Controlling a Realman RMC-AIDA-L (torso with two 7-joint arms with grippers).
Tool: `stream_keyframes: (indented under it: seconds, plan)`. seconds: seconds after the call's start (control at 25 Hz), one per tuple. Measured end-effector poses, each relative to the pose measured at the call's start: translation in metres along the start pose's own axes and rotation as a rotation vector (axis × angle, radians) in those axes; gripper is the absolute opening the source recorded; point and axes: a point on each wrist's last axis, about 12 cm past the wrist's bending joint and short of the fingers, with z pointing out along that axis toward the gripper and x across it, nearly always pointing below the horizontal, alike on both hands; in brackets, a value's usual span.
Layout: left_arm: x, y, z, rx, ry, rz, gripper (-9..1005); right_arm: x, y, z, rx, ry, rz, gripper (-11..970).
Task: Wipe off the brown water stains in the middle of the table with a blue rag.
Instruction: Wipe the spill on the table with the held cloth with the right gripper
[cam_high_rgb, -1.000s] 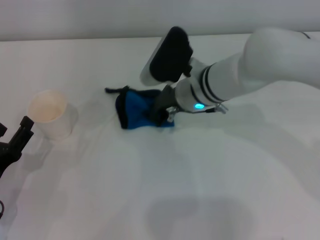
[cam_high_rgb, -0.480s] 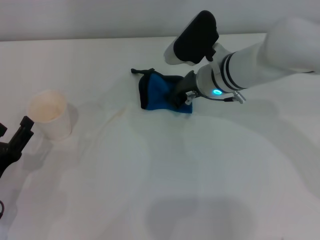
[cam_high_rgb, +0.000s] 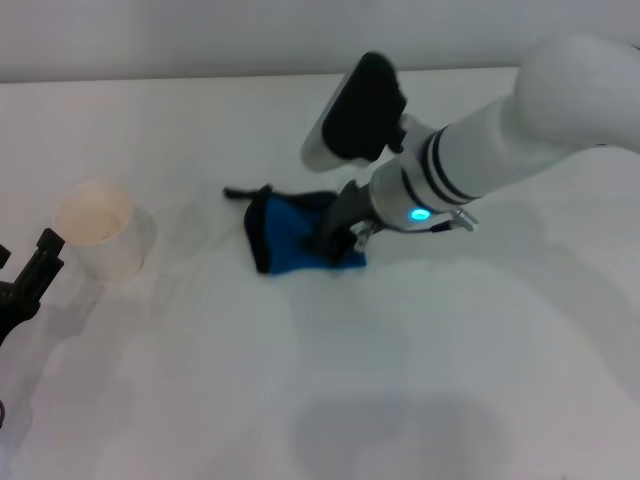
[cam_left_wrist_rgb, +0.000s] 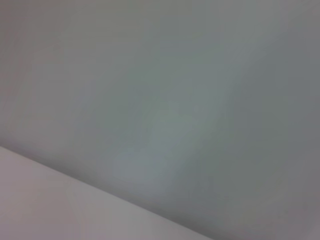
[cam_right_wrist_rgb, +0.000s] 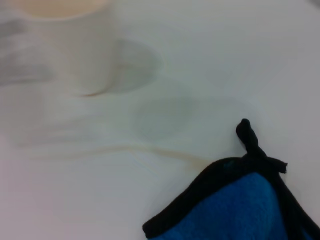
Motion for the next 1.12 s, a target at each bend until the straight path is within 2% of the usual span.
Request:
stream_keyframes:
  seconds: [0.12, 0.16, 0.32, 0.52, 0.8, 1.12]
  plan:
    - [0.0, 0.0, 0.0, 0.0, 0.0, 0.0, 891, -0.004, 0.013, 0.001, -0.057, 0.028, -0.058, 99]
    - [0.0, 0.0, 0.0, 0.0, 0.0, 0.0, 891, -0.006, 0.022, 0.002, -0.085, 0.041, -0.098, 99]
    - [0.0, 0.0, 0.0, -0.001, 0.0, 0.001, 891, -0.011, 0.034, 0.004, -0.109, 0.036, -0.15, 101]
    - [0.0, 0.0, 0.0, -0.001, 0.001, 0.001, 891, -0.017, 0.045, 0.012, -0.068, -0.025, -0.196, 104]
    - [0.002, 0.002, 0.0, -0.014, 0.018, 0.001, 891, -0.017, 0.032, 0.015, 0.04, -0.092, -0.167, 107]
    - [0.003, 0.001, 0.0, -0.014, 0.019, 0.0, 891, -0.011, 0.011, 0.015, 0.131, -0.101, -0.12, 111]
